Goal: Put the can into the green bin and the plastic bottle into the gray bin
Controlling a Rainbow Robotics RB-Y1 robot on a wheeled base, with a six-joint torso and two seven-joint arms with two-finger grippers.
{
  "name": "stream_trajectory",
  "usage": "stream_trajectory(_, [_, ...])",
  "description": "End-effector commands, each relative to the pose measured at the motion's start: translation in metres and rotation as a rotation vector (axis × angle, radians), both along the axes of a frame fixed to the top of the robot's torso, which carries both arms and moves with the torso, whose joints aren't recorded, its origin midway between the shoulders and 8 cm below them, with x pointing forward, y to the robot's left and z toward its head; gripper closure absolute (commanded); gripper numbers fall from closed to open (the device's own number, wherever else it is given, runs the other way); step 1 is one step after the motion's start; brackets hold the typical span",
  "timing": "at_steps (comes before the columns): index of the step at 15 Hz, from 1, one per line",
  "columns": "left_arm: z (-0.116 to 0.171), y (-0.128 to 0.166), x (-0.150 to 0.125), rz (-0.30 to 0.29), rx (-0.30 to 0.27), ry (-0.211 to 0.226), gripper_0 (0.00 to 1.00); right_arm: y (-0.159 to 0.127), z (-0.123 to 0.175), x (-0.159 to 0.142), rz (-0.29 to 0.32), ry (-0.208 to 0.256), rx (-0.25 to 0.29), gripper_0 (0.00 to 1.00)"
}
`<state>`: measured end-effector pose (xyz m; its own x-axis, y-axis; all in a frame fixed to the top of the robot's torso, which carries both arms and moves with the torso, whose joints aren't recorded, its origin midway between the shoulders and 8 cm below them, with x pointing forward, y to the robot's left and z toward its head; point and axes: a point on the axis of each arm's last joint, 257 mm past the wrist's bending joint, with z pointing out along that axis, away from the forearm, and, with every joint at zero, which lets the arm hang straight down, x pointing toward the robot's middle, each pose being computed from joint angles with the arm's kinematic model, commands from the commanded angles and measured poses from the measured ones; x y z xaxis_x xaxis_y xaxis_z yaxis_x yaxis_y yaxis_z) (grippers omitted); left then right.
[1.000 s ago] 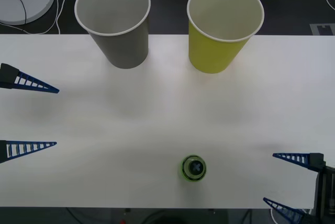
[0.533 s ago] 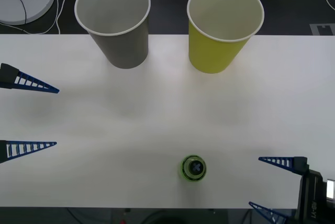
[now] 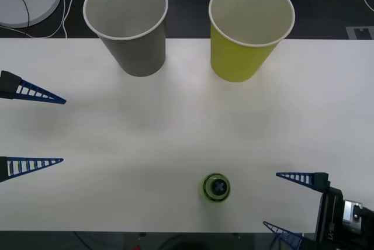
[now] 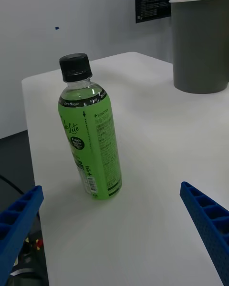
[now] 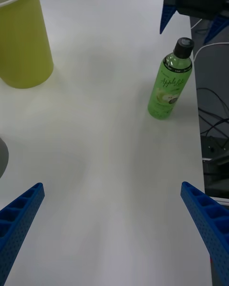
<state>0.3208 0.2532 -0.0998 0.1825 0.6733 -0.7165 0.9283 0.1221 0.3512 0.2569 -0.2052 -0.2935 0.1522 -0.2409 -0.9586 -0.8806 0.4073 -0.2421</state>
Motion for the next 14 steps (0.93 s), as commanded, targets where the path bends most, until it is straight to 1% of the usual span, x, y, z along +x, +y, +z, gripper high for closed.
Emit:
stream_trajectory(1, [0.000,0.000,0.000,0.000,0.000,0.000,0.00,0.013,-0.004,0.006,-0.003,-0.006,0.005,0.00])
stream_trajectory(7, [0.000,0.000,0.000,0.000,0.000,0.000,0.00,0.045,-0.010,0.007,0.034,-0.012,0.023,0.00])
stream_trajectory(14, [0.000,0.000,0.000,0.000,0.000,0.000,0.00,0.072,-0.016,0.016,0.051,-0.027,0.015,0.00])
